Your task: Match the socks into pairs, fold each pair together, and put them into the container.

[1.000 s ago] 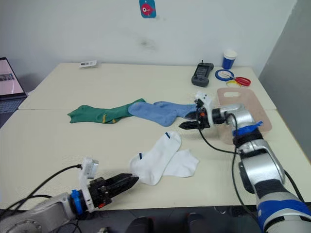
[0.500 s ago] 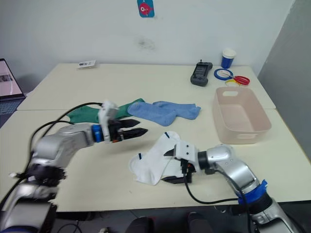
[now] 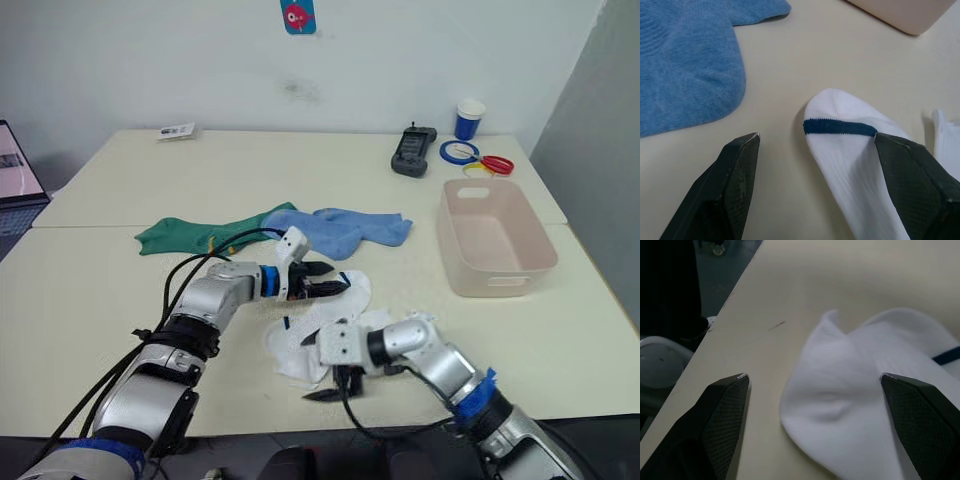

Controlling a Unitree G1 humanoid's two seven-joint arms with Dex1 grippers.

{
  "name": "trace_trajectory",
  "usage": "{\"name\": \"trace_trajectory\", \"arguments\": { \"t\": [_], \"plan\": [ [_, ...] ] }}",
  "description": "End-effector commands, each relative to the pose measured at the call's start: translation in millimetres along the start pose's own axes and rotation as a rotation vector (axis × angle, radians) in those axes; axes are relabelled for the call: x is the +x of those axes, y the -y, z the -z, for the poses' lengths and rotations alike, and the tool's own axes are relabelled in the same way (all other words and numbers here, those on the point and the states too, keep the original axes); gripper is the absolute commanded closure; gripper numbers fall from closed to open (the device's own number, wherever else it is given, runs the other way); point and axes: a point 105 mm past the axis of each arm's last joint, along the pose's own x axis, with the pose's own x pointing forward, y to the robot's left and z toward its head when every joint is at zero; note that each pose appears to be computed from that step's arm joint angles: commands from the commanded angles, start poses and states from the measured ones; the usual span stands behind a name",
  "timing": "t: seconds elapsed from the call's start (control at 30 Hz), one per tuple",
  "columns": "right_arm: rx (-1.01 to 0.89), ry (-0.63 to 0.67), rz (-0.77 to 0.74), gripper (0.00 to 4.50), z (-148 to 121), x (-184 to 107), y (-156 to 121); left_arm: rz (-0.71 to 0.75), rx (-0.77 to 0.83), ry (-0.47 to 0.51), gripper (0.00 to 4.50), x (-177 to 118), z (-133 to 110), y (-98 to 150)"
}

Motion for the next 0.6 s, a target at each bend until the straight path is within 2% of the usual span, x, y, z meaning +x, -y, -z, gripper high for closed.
{"name": "trace_trajectory", "arguments": {
  "t": [0.03, 0.07, 0.17, 0.43, 0.5, 0.53, 0.6],
  "plan": [
    [-0.091, -0.012, -0.037, 0.0, -1.3, 3.5, -2.8, 0.02, 0.049, 0.0, 0.9, 4.7, -8.7, 2.9],
    [-0.101, -0.019, -0.04, 0.0, 0.1, 4.4, -3.2, 0.024, 0.058, -0.013, 1.09, 5.8, -6.7, 3.7],
    [-0.101, -0.03, -0.023, 0.6, 3.9, 3.1, 0.1, 0.024, 0.062, -0.027, 1.88, 7.7, -3.1, 4.2],
    [-0.08, -0.007, 0.024, 3.5, -1.5, -11.0, 4.3, 0.013, 0.045, 0.0, 4.49, 5.9, -3.8, 3.6],
    [-0.086, -0.009, 0.029, 4.26, -3.0, -15.7, 4.2, 0.009, 0.037, 0.011, 4.5, 4.6, -4.5, 3.1],
    [-0.082, -0.007, 0.029, 4.46, -4.1, -18.2, 3.8, 0.002, 0.033, 0.018, 4.5, 3.7, -5.2, 2.3],
    [-0.078, -0.005, 0.026, 4.46, -6.1, -22.5, 2.0, -0.007, 0.029, 0.03, 4.5, 1.2, -6.5, 1.0]
  ]
}}
